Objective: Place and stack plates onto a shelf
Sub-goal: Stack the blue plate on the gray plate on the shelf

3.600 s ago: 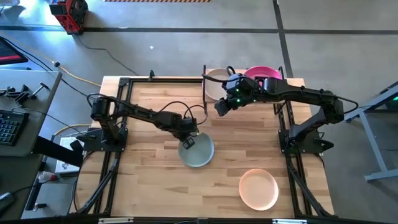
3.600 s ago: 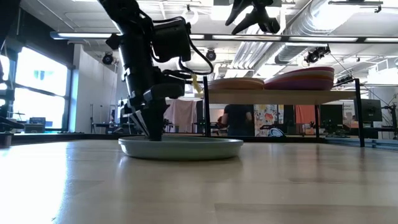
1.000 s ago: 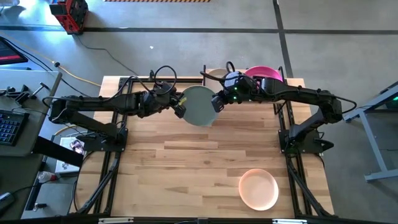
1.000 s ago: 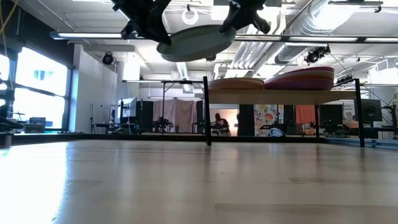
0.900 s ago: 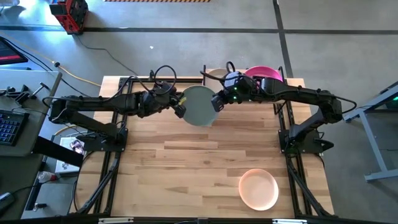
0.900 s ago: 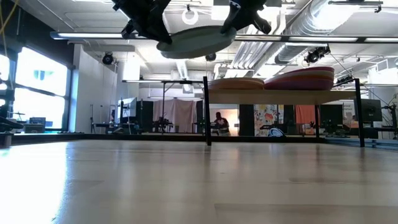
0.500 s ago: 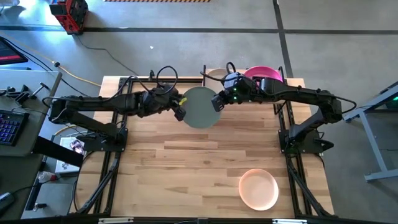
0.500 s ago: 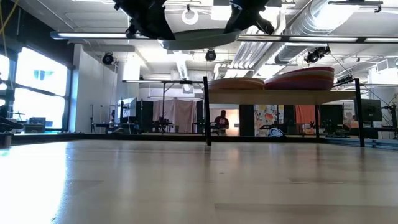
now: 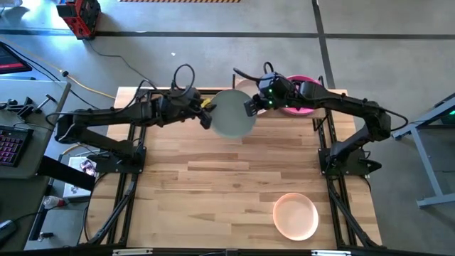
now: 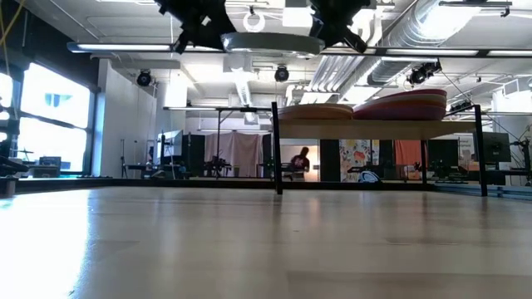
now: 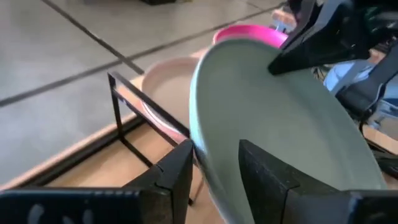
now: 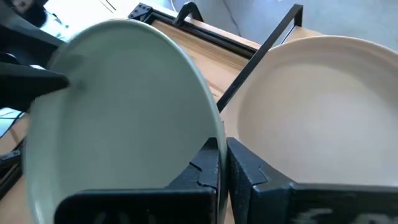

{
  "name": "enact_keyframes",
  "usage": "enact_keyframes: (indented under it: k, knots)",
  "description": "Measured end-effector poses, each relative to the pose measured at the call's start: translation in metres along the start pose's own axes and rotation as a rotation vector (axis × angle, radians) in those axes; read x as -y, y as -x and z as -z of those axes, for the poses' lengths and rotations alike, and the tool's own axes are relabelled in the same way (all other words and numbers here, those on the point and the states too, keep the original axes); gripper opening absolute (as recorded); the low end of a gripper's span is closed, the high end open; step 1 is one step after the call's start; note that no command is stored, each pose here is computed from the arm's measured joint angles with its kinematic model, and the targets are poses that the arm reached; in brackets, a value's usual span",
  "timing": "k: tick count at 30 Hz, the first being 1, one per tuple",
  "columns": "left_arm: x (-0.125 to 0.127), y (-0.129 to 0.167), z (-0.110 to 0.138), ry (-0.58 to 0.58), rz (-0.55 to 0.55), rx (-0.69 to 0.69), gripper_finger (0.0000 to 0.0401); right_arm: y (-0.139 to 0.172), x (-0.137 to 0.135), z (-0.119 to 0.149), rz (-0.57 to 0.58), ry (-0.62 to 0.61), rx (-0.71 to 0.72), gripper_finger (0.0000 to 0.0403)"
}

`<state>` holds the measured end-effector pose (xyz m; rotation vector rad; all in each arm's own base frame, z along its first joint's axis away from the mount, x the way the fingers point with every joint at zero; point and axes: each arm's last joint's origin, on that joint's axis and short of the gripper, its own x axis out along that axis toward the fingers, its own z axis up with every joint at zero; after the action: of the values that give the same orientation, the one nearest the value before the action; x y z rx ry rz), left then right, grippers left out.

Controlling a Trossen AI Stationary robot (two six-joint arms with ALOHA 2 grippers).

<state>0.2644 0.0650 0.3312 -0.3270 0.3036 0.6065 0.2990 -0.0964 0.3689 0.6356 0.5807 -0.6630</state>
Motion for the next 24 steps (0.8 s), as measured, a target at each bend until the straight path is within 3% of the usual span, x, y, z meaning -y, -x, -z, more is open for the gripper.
enact_keyframes:
  k: [11,24]
  knots:
    - [-0.013,0.004,-0.012,0.002,-0.028,0.070,0.0118,-0.003,0.031,-0.020,0.058,0.009,0.020,0.0001]
    - [-0.016,0.007,-0.015,-0.065,-0.046,0.081,0.0118,0.003,0.108,-0.057,0.048,-0.050,0.019,0.0000]
